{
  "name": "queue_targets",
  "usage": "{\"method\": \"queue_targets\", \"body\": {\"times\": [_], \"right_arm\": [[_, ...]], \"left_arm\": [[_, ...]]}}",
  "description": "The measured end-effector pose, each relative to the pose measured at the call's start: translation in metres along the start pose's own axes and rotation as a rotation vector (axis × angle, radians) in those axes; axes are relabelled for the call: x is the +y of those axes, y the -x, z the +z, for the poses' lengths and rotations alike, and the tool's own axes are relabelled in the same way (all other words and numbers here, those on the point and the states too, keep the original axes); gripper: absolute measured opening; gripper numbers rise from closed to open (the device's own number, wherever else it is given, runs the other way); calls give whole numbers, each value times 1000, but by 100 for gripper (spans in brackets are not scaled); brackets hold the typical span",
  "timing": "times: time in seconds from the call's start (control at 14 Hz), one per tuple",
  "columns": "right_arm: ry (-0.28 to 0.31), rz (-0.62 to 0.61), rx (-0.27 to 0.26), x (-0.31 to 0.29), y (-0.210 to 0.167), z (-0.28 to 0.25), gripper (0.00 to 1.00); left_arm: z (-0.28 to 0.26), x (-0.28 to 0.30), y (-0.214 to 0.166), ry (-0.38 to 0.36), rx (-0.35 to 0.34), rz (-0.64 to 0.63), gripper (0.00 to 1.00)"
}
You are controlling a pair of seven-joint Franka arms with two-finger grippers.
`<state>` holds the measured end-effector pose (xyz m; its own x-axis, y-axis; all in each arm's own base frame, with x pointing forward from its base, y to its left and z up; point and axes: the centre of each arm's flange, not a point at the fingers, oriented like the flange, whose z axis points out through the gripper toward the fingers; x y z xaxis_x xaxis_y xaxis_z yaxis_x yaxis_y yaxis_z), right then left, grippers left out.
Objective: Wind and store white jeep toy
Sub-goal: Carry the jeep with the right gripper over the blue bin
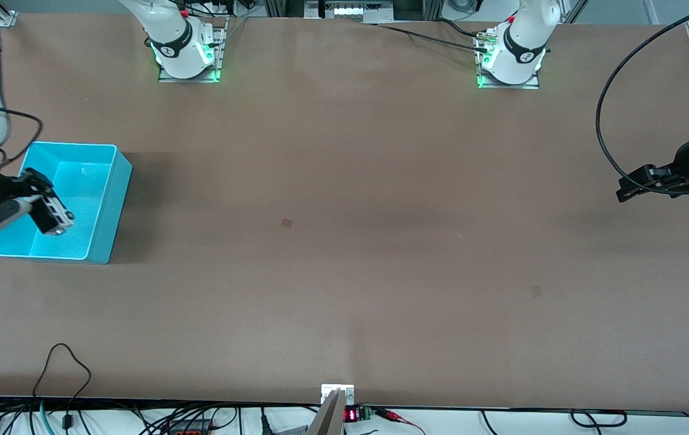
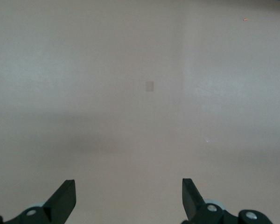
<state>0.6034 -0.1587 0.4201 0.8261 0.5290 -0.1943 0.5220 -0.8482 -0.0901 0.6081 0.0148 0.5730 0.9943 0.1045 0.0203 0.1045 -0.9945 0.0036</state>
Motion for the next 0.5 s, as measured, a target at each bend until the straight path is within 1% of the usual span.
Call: {"method": "queue_targets", "body": {"times": [0.21, 0.36, 0.5], "right_arm": [[-49, 73, -25, 27, 38, 31, 60], [-53, 89, -25, 34, 42, 44, 60], [-53, 93, -27, 35, 37, 53, 60]], "left_arm": [[0, 0, 0, 0, 0, 0, 100], [0, 0, 0, -2, 0, -1, 100], [0, 0, 0, -8, 0, -3, 100]]}}
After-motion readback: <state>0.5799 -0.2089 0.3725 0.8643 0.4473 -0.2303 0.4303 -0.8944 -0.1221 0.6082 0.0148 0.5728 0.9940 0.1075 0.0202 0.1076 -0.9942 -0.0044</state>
